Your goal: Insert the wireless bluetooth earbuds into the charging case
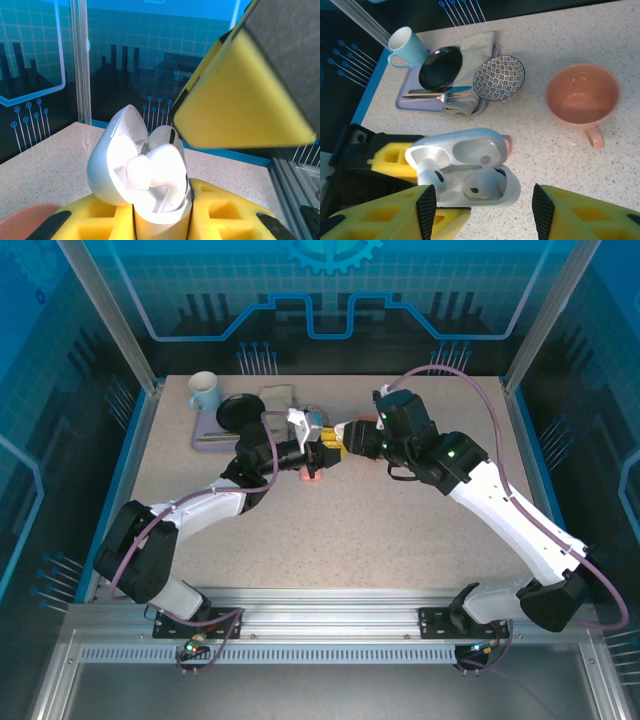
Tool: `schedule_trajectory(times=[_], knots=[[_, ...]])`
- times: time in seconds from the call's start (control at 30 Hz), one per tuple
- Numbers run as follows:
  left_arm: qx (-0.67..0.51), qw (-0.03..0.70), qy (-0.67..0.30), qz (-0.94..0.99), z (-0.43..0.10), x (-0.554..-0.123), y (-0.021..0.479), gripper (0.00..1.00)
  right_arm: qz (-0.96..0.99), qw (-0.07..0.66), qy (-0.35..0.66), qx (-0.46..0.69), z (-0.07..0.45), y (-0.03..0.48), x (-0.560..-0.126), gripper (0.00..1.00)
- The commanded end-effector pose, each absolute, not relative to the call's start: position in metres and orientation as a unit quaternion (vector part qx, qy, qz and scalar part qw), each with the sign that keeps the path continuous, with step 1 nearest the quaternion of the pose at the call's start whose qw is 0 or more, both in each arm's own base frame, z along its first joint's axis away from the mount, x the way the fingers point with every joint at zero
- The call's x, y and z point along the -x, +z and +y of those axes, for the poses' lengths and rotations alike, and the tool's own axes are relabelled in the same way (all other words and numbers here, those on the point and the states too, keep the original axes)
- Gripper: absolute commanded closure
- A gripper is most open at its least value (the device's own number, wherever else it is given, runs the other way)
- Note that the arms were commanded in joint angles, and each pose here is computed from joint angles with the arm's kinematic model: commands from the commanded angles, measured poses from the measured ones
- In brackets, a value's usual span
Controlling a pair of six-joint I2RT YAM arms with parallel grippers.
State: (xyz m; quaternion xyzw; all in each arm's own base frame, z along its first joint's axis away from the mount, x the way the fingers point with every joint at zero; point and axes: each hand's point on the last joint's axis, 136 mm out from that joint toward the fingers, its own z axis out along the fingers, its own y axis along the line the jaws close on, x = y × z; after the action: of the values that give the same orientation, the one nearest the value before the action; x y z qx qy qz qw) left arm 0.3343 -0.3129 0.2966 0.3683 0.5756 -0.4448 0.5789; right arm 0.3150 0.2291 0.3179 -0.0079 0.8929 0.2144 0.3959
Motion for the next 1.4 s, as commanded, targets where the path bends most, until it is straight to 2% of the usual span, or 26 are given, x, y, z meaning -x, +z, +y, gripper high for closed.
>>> schedule_trajectory(times=[0.0, 0.27, 0.7, 1.0, 1.2, 1.37], knots=[[-0.382, 0.588, -0.453, 0.550, -0.316, -0.327, 0.309, 1.00, 0.893, 0.401, 0.204, -0.001, 0.221, 0.314, -0.320, 0.44], [-0.383, 0.588, -0.453, 0.550, -0.316, -0.326, 0.310, 1.00, 0.896, 0.391, 0.211, 0.005, 0.228, 0.306, -0.325, 0.44], [-0.382, 0.586, -0.455, 0.551, -0.317, -0.328, 0.309, 1.00, 0.885, 0.387, 0.252, 0.054, 0.268, 0.330, -0.311, 0.45], [-0.382, 0.584, -0.458, 0.551, -0.318, -0.328, 0.309, 1.00, 0.891, 0.379, 0.246, 0.053, 0.276, 0.321, -0.316, 0.45], [-0.384, 0.585, -0.455, 0.551, -0.317, -0.327, 0.308, 1.00, 0.897, 0.373, 0.231, 0.052, 0.272, 0.314, -0.302, 0.46], [-0.384, 0.585, -0.455, 0.550, -0.316, -0.327, 0.307, 1.00, 0.877, 0.401, 0.255, 0.068, 0.278, 0.342, -0.285, 0.46]])
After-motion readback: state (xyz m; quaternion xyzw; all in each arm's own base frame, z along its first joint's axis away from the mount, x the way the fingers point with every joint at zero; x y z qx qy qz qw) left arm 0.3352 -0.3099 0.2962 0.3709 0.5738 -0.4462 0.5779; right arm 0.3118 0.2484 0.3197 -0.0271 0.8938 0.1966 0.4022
